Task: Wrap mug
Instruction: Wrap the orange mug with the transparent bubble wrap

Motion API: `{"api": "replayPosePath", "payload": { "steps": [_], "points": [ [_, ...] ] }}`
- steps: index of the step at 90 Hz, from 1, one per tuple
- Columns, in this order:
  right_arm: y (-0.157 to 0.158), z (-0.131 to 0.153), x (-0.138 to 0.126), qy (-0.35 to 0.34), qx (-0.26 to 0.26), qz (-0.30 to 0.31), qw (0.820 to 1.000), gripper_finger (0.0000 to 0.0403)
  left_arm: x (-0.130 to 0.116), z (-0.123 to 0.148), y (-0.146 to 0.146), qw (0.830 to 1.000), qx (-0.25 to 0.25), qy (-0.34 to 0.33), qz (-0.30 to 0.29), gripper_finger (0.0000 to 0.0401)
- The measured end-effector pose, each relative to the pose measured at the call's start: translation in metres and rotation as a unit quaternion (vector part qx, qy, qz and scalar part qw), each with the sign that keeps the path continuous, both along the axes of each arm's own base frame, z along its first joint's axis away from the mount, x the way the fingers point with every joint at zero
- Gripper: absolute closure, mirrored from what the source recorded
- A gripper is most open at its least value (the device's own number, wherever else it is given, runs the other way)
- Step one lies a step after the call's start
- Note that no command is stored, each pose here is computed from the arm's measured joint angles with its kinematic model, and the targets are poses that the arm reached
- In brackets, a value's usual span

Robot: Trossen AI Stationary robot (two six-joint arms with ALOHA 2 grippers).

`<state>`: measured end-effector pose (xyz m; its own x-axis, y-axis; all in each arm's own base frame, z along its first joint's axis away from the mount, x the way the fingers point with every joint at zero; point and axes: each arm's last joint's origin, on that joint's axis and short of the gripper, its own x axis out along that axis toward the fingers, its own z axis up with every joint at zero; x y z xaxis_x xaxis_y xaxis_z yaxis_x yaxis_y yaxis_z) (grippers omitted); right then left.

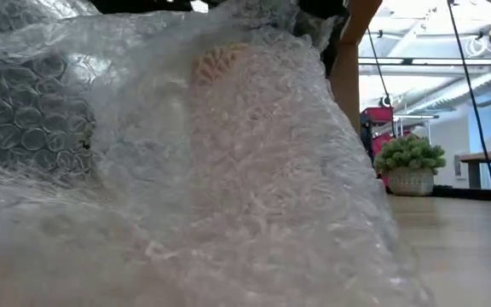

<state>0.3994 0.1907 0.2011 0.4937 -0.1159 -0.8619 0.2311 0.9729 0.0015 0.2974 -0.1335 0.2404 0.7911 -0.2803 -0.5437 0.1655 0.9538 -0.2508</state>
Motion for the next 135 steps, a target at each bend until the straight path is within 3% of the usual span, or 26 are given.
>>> {"api": "replayPosePath", "payload": {
  "steps": [13, 23, 38, 48, 56, 69, 76, 101, 120, 135],
  "points": [
    [0.0, 0.0, 0.0, -0.001, -0.001, 0.002, 1.0, 0.0403, -0.028, 0.031, 0.001, 0.999, 0.018, -0.012, 0.037, 0.0219],
    [0.0, 0.0, 0.0, -0.001, -0.002, 0.003, 1.0, 0.0403, -0.051, 0.035, -0.003, 0.997, 0.015, 0.033, 0.065, 0.0218],
    [0.0, 0.0, 0.0, -0.002, -0.005, 0.007, 1.0, 0.0403, -0.08, -0.006, -0.015, 0.984, 0.051, 0.135, 0.108, 0.0218],
    [0.0, 0.0, 0.0, -0.002, -0.006, 0.007, 1.0, 0.0403, -0.086, -0.046, -0.029, 0.983, 0.051, 0.147, 0.092, 0.0218],
    [0.0, 0.0, 0.0, -0.003, -0.006, 0.007, 1.0, 0.0403, -0.076, -0.06, -0.042, 0.992, 0.027, 0.099, 0.069, 0.0218],
    [0.0, 0.001, 0.0, -0.003, -0.006, 0.007, 1.0, 0.0403, -0.044, -0.052, -0.052, 0.998, 0.017, -0.038, 0.045, 0.0218],
    [0.0, 0.001, 0.0, -0.003, -0.006, 0.007, 1.0, 0.0403, -0.027, -0.049, -0.049, 0.996, 0.023, -0.073, 0.045, 0.0218],
    [0.0, 0.001, 0.0, -0.003, -0.006, 0.007, 1.0, 0.0403, 0.016, -0.06, -0.028, 0.997, 0.033, -0.058, 0.041, 0.0218],
    [-0.001, 0.007, -0.002, 0.003, 0.004, 0.012, 1.0, 0.0403, 0.022, -0.069, -0.025, 0.998, 0.024, -0.043, 0.046, 0.0218],
    [-0.002, 0.034, -0.011, 0.013, 0.045, 0.028, 0.999, 0.0403, 0.022, -0.07, -0.025, 0.998, 0.022, -0.046, 0.047, 0.0218]
  ]
}}
